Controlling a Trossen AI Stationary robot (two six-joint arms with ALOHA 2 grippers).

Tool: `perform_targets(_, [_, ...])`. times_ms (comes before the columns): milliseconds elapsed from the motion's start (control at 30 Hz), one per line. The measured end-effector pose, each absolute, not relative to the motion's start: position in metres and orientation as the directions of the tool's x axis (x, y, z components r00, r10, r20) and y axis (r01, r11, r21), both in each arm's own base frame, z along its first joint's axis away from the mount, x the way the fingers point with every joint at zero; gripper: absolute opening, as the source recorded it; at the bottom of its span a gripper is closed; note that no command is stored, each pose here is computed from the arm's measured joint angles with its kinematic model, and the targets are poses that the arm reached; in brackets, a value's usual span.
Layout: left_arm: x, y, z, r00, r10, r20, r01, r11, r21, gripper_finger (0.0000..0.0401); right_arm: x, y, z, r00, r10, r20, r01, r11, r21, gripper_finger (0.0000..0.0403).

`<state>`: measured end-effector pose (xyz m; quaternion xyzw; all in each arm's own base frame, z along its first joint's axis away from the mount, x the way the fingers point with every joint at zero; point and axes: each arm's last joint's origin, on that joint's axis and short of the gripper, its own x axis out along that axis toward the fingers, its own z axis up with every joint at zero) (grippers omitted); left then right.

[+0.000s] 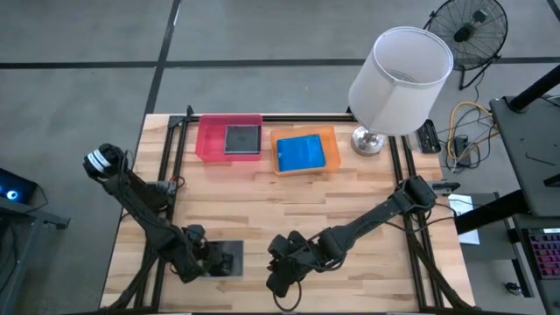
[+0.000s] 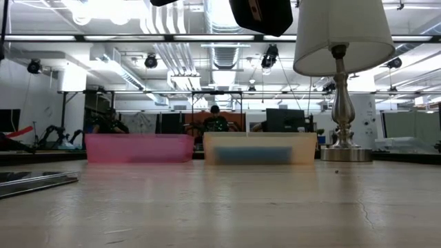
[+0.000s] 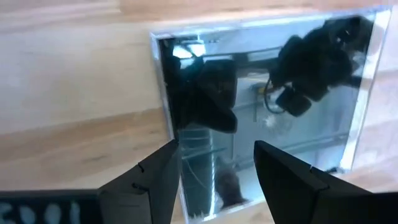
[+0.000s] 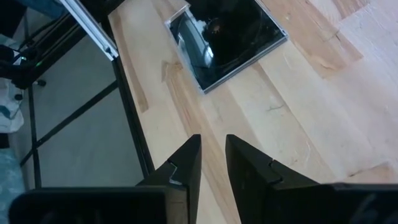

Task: Pick & place jewel cases by type
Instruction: Put the black CD case into the pink bin

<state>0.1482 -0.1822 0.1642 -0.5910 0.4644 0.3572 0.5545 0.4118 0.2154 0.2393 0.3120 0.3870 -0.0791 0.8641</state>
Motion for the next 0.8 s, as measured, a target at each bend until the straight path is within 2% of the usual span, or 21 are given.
perform_targets(333, [0.142, -0.18, 0.173, 0.335, -0.114, -0.935, -0.939, 0.043, -0.341, 0.0186, 0.411, 0.216, 0.239, 0.682, 0.114, -0.722, 0.347, 0.819, 0.457, 0.0075])
perform_targets(533, [0.134, -0.173, 0.185, 0.246, -0.044, -0.968, -0.966, 0.074, -0.248, 0.0183, 0.411, 0.215, 0.238, 0.673, 0.108, -0.732, 0.353, 0.822, 0.446, 0.007])
perform_targets(667, [0.131, -0.171, 0.184, 0.199, -0.041, -0.979, -0.975, 0.092, -0.202, 0.0148, 0.41, 0.215, 0.238, 0.67, 0.106, -0.735, 0.352, 0.826, 0.44, 0.0066])
perform_targets(800, [0.13, -0.169, 0.184, 0.175, -0.02, -0.984, -0.979, 0.1, -0.177, 0.008, 0.41, 0.215, 0.238, 0.671, 0.102, -0.734, 0.352, 0.828, 0.437, 0.0067])
